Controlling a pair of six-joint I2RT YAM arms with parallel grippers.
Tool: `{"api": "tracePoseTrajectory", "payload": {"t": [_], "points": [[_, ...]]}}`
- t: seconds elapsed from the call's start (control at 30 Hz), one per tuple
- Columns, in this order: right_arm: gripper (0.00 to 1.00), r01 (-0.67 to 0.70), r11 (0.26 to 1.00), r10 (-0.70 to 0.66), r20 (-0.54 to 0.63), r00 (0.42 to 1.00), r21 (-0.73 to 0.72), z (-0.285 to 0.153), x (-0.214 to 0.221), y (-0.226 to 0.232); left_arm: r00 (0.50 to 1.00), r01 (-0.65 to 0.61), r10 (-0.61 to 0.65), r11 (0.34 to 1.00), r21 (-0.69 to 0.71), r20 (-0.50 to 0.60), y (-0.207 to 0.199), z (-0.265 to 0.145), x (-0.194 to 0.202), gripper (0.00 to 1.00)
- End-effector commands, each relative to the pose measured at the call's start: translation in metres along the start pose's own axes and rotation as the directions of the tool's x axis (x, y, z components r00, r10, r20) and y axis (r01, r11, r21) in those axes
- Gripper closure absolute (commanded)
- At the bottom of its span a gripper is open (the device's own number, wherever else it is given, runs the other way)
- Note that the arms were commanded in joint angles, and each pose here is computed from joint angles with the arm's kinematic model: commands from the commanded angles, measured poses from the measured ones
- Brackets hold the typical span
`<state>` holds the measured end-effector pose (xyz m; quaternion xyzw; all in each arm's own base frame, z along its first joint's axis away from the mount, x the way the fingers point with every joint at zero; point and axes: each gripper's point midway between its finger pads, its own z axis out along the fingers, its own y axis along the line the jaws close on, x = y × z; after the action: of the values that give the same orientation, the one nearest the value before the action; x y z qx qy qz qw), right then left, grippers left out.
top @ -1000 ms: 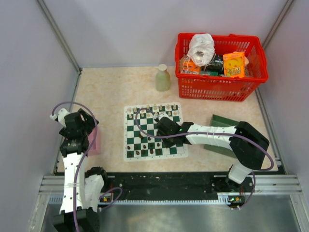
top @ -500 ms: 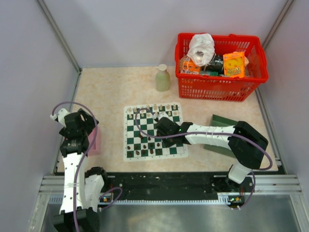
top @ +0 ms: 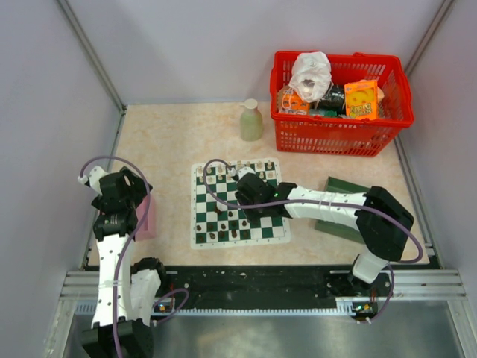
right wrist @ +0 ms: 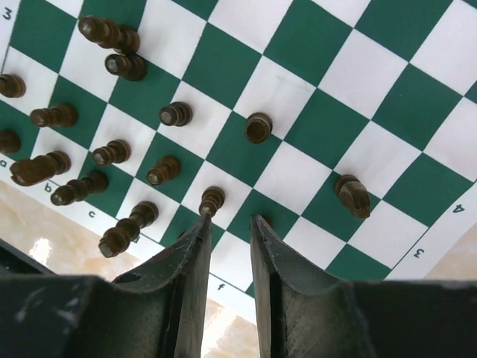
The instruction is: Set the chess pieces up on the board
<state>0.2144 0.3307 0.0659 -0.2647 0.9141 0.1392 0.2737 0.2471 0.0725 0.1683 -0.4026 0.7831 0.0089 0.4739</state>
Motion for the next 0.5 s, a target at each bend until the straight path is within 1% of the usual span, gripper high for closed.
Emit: {"api": "tracePoseTrajectory", "payload": {"t": [0.0, 0.3, 0.47], "points": [[0.71, 0.013, 0.999, -0.01, 0.072, 0.997, -0.044, -0.009, -0.033, 0.014, 0.999, 0.015, -0.016, 1.0, 0.021, 0.04, -0.005, 0.003, -0.01, 0.01], [0.71, 0.024, 0.997, -0.023, 0.015, 1.0, -0.07, 0.013, -0.027, 0.024, 0.999, 0.014, -0.015, 1.0, 0.021, 0.041, -0.006, 0.003, -0.011, 0.01], [0.71, 0.027, 0.997, -0.025, 0.026, 0.999, -0.067, 0.013, -0.032, 0.025, 0.999, 0.012, -0.013, 1.0, 0.02, 0.04, -0.005, 0.003, -0.01, 0.01]]}}
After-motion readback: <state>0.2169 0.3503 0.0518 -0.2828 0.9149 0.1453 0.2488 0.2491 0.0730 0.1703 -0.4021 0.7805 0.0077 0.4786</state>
